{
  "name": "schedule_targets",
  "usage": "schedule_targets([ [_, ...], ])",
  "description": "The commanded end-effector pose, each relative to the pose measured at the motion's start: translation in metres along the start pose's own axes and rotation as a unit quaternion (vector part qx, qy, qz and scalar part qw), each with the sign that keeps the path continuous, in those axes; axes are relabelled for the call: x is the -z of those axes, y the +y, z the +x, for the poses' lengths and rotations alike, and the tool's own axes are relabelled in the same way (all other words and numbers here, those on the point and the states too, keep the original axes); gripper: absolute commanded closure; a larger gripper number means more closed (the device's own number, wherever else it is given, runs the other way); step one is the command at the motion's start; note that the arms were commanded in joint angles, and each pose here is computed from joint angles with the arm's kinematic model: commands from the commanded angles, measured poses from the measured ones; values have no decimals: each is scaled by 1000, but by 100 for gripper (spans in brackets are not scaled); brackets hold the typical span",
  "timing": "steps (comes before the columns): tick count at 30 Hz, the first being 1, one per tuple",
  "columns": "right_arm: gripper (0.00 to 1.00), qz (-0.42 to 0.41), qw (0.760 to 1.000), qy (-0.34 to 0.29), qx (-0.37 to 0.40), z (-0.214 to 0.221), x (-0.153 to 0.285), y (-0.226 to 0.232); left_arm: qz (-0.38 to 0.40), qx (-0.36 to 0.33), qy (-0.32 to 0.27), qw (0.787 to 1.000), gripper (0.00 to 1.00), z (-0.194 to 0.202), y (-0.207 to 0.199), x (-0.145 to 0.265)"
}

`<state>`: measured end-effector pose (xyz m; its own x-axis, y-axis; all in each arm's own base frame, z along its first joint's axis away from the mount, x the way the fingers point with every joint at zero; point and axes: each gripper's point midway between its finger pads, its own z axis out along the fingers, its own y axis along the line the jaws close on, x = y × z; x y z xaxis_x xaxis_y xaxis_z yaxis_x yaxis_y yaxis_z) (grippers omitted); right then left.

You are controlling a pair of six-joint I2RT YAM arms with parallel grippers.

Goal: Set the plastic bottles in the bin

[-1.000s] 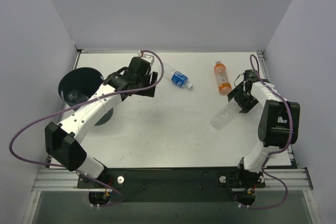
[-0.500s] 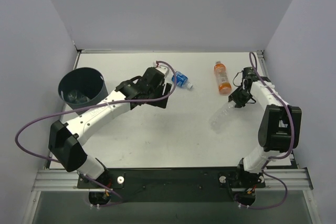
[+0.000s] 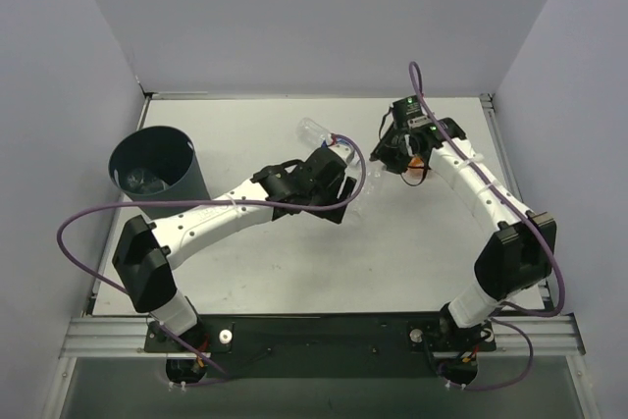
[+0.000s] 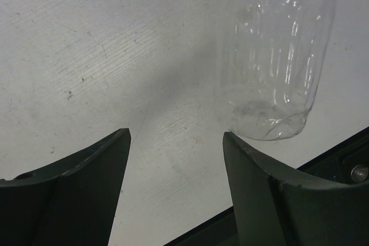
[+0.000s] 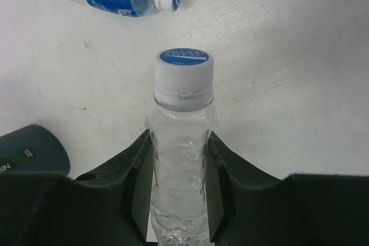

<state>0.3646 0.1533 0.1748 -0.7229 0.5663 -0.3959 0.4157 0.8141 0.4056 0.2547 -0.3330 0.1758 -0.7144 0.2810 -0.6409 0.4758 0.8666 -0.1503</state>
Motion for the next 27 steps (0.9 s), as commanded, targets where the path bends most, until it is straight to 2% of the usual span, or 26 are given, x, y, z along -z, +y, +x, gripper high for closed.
schedule_targets([
  [1, 100, 16, 1000, 8, -6, 12, 2, 18, 9, 31, -83, 996, 24, -46, -16, 16],
  [13, 100, -13, 999, 36, 9, 35, 1, 58, -14, 30, -127, 991, 23, -60, -7, 27],
  [20, 100, -27, 998, 51, 13, 48, 5, 69, -51, -7, -136, 989, 15, -67, 5, 22],
  [27, 100, -33, 997, 65, 18, 58, 5, 75, -23, -17, -168, 985, 11, -80, -4, 33],
])
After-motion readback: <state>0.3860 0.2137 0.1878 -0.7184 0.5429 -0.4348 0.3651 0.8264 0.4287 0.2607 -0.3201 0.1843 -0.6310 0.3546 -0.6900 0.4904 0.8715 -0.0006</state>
